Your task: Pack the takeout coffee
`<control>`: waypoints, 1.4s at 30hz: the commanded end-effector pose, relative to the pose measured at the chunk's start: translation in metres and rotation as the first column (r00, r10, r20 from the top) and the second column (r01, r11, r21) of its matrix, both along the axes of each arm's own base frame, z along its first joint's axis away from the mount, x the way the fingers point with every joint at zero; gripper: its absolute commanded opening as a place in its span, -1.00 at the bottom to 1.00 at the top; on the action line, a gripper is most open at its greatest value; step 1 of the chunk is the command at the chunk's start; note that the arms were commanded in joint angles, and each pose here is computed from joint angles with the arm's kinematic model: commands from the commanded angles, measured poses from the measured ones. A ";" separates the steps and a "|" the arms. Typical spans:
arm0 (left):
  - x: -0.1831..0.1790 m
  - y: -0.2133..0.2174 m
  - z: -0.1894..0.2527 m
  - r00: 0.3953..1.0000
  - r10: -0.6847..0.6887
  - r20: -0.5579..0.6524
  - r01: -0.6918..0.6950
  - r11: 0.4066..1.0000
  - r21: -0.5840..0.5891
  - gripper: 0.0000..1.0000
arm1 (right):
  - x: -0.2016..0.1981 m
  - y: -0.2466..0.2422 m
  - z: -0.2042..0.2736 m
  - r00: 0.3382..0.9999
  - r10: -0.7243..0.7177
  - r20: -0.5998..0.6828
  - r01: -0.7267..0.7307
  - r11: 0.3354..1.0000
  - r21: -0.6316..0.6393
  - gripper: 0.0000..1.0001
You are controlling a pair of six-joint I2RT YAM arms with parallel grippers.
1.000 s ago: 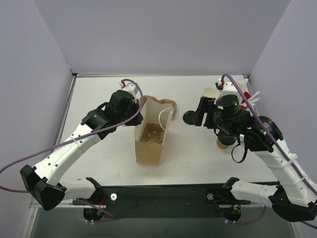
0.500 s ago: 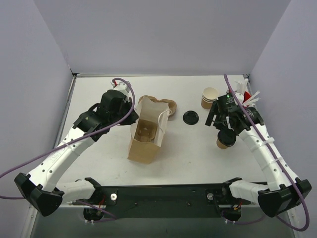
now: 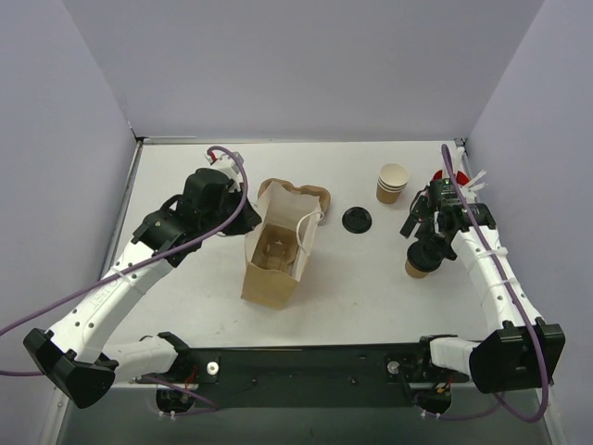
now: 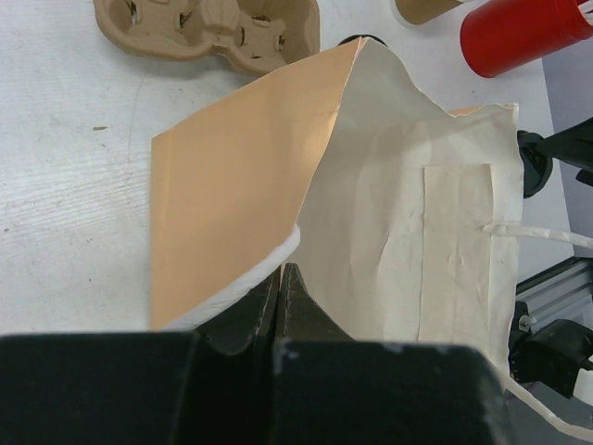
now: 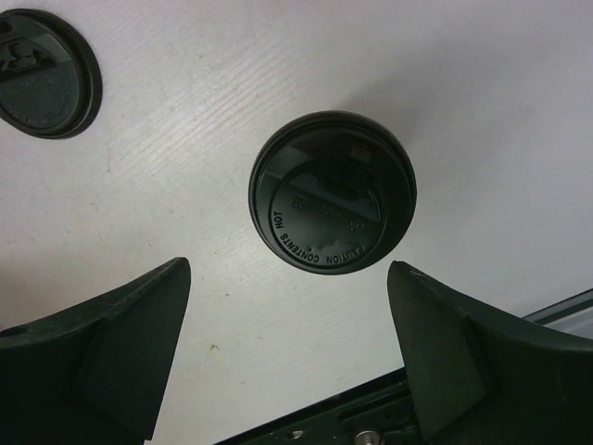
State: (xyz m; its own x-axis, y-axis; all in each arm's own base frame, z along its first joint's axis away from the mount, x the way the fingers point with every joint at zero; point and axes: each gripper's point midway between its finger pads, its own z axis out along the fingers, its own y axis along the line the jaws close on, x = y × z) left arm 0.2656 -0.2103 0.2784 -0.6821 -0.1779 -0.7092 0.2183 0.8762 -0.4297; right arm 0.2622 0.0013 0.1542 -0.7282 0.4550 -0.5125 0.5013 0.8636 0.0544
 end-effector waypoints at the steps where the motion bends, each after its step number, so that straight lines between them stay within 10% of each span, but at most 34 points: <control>1: 0.001 -0.009 0.021 0.999 -0.014 0.042 0.018 0.996 -0.088 -1.00 | -0.003 -0.008 -0.017 0.999 -0.011 -0.036 0.012 1.000 0.015 0.65; 42: 0.005 -0.022 0.022 0.999 -0.028 0.020 0.030 0.990 -0.140 -1.00 | -0.009 -0.025 -0.058 0.989 -0.053 -0.141 0.051 0.999 -0.021 0.66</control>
State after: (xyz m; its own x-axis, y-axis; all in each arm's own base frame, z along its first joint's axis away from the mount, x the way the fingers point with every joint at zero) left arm 0.2630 -0.2272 0.2825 -0.7128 -0.2231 -0.6649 0.2226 0.8270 -0.5162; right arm 0.2621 -0.0208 0.1036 -0.7643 0.4746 -0.4366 0.5342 0.8452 -0.0163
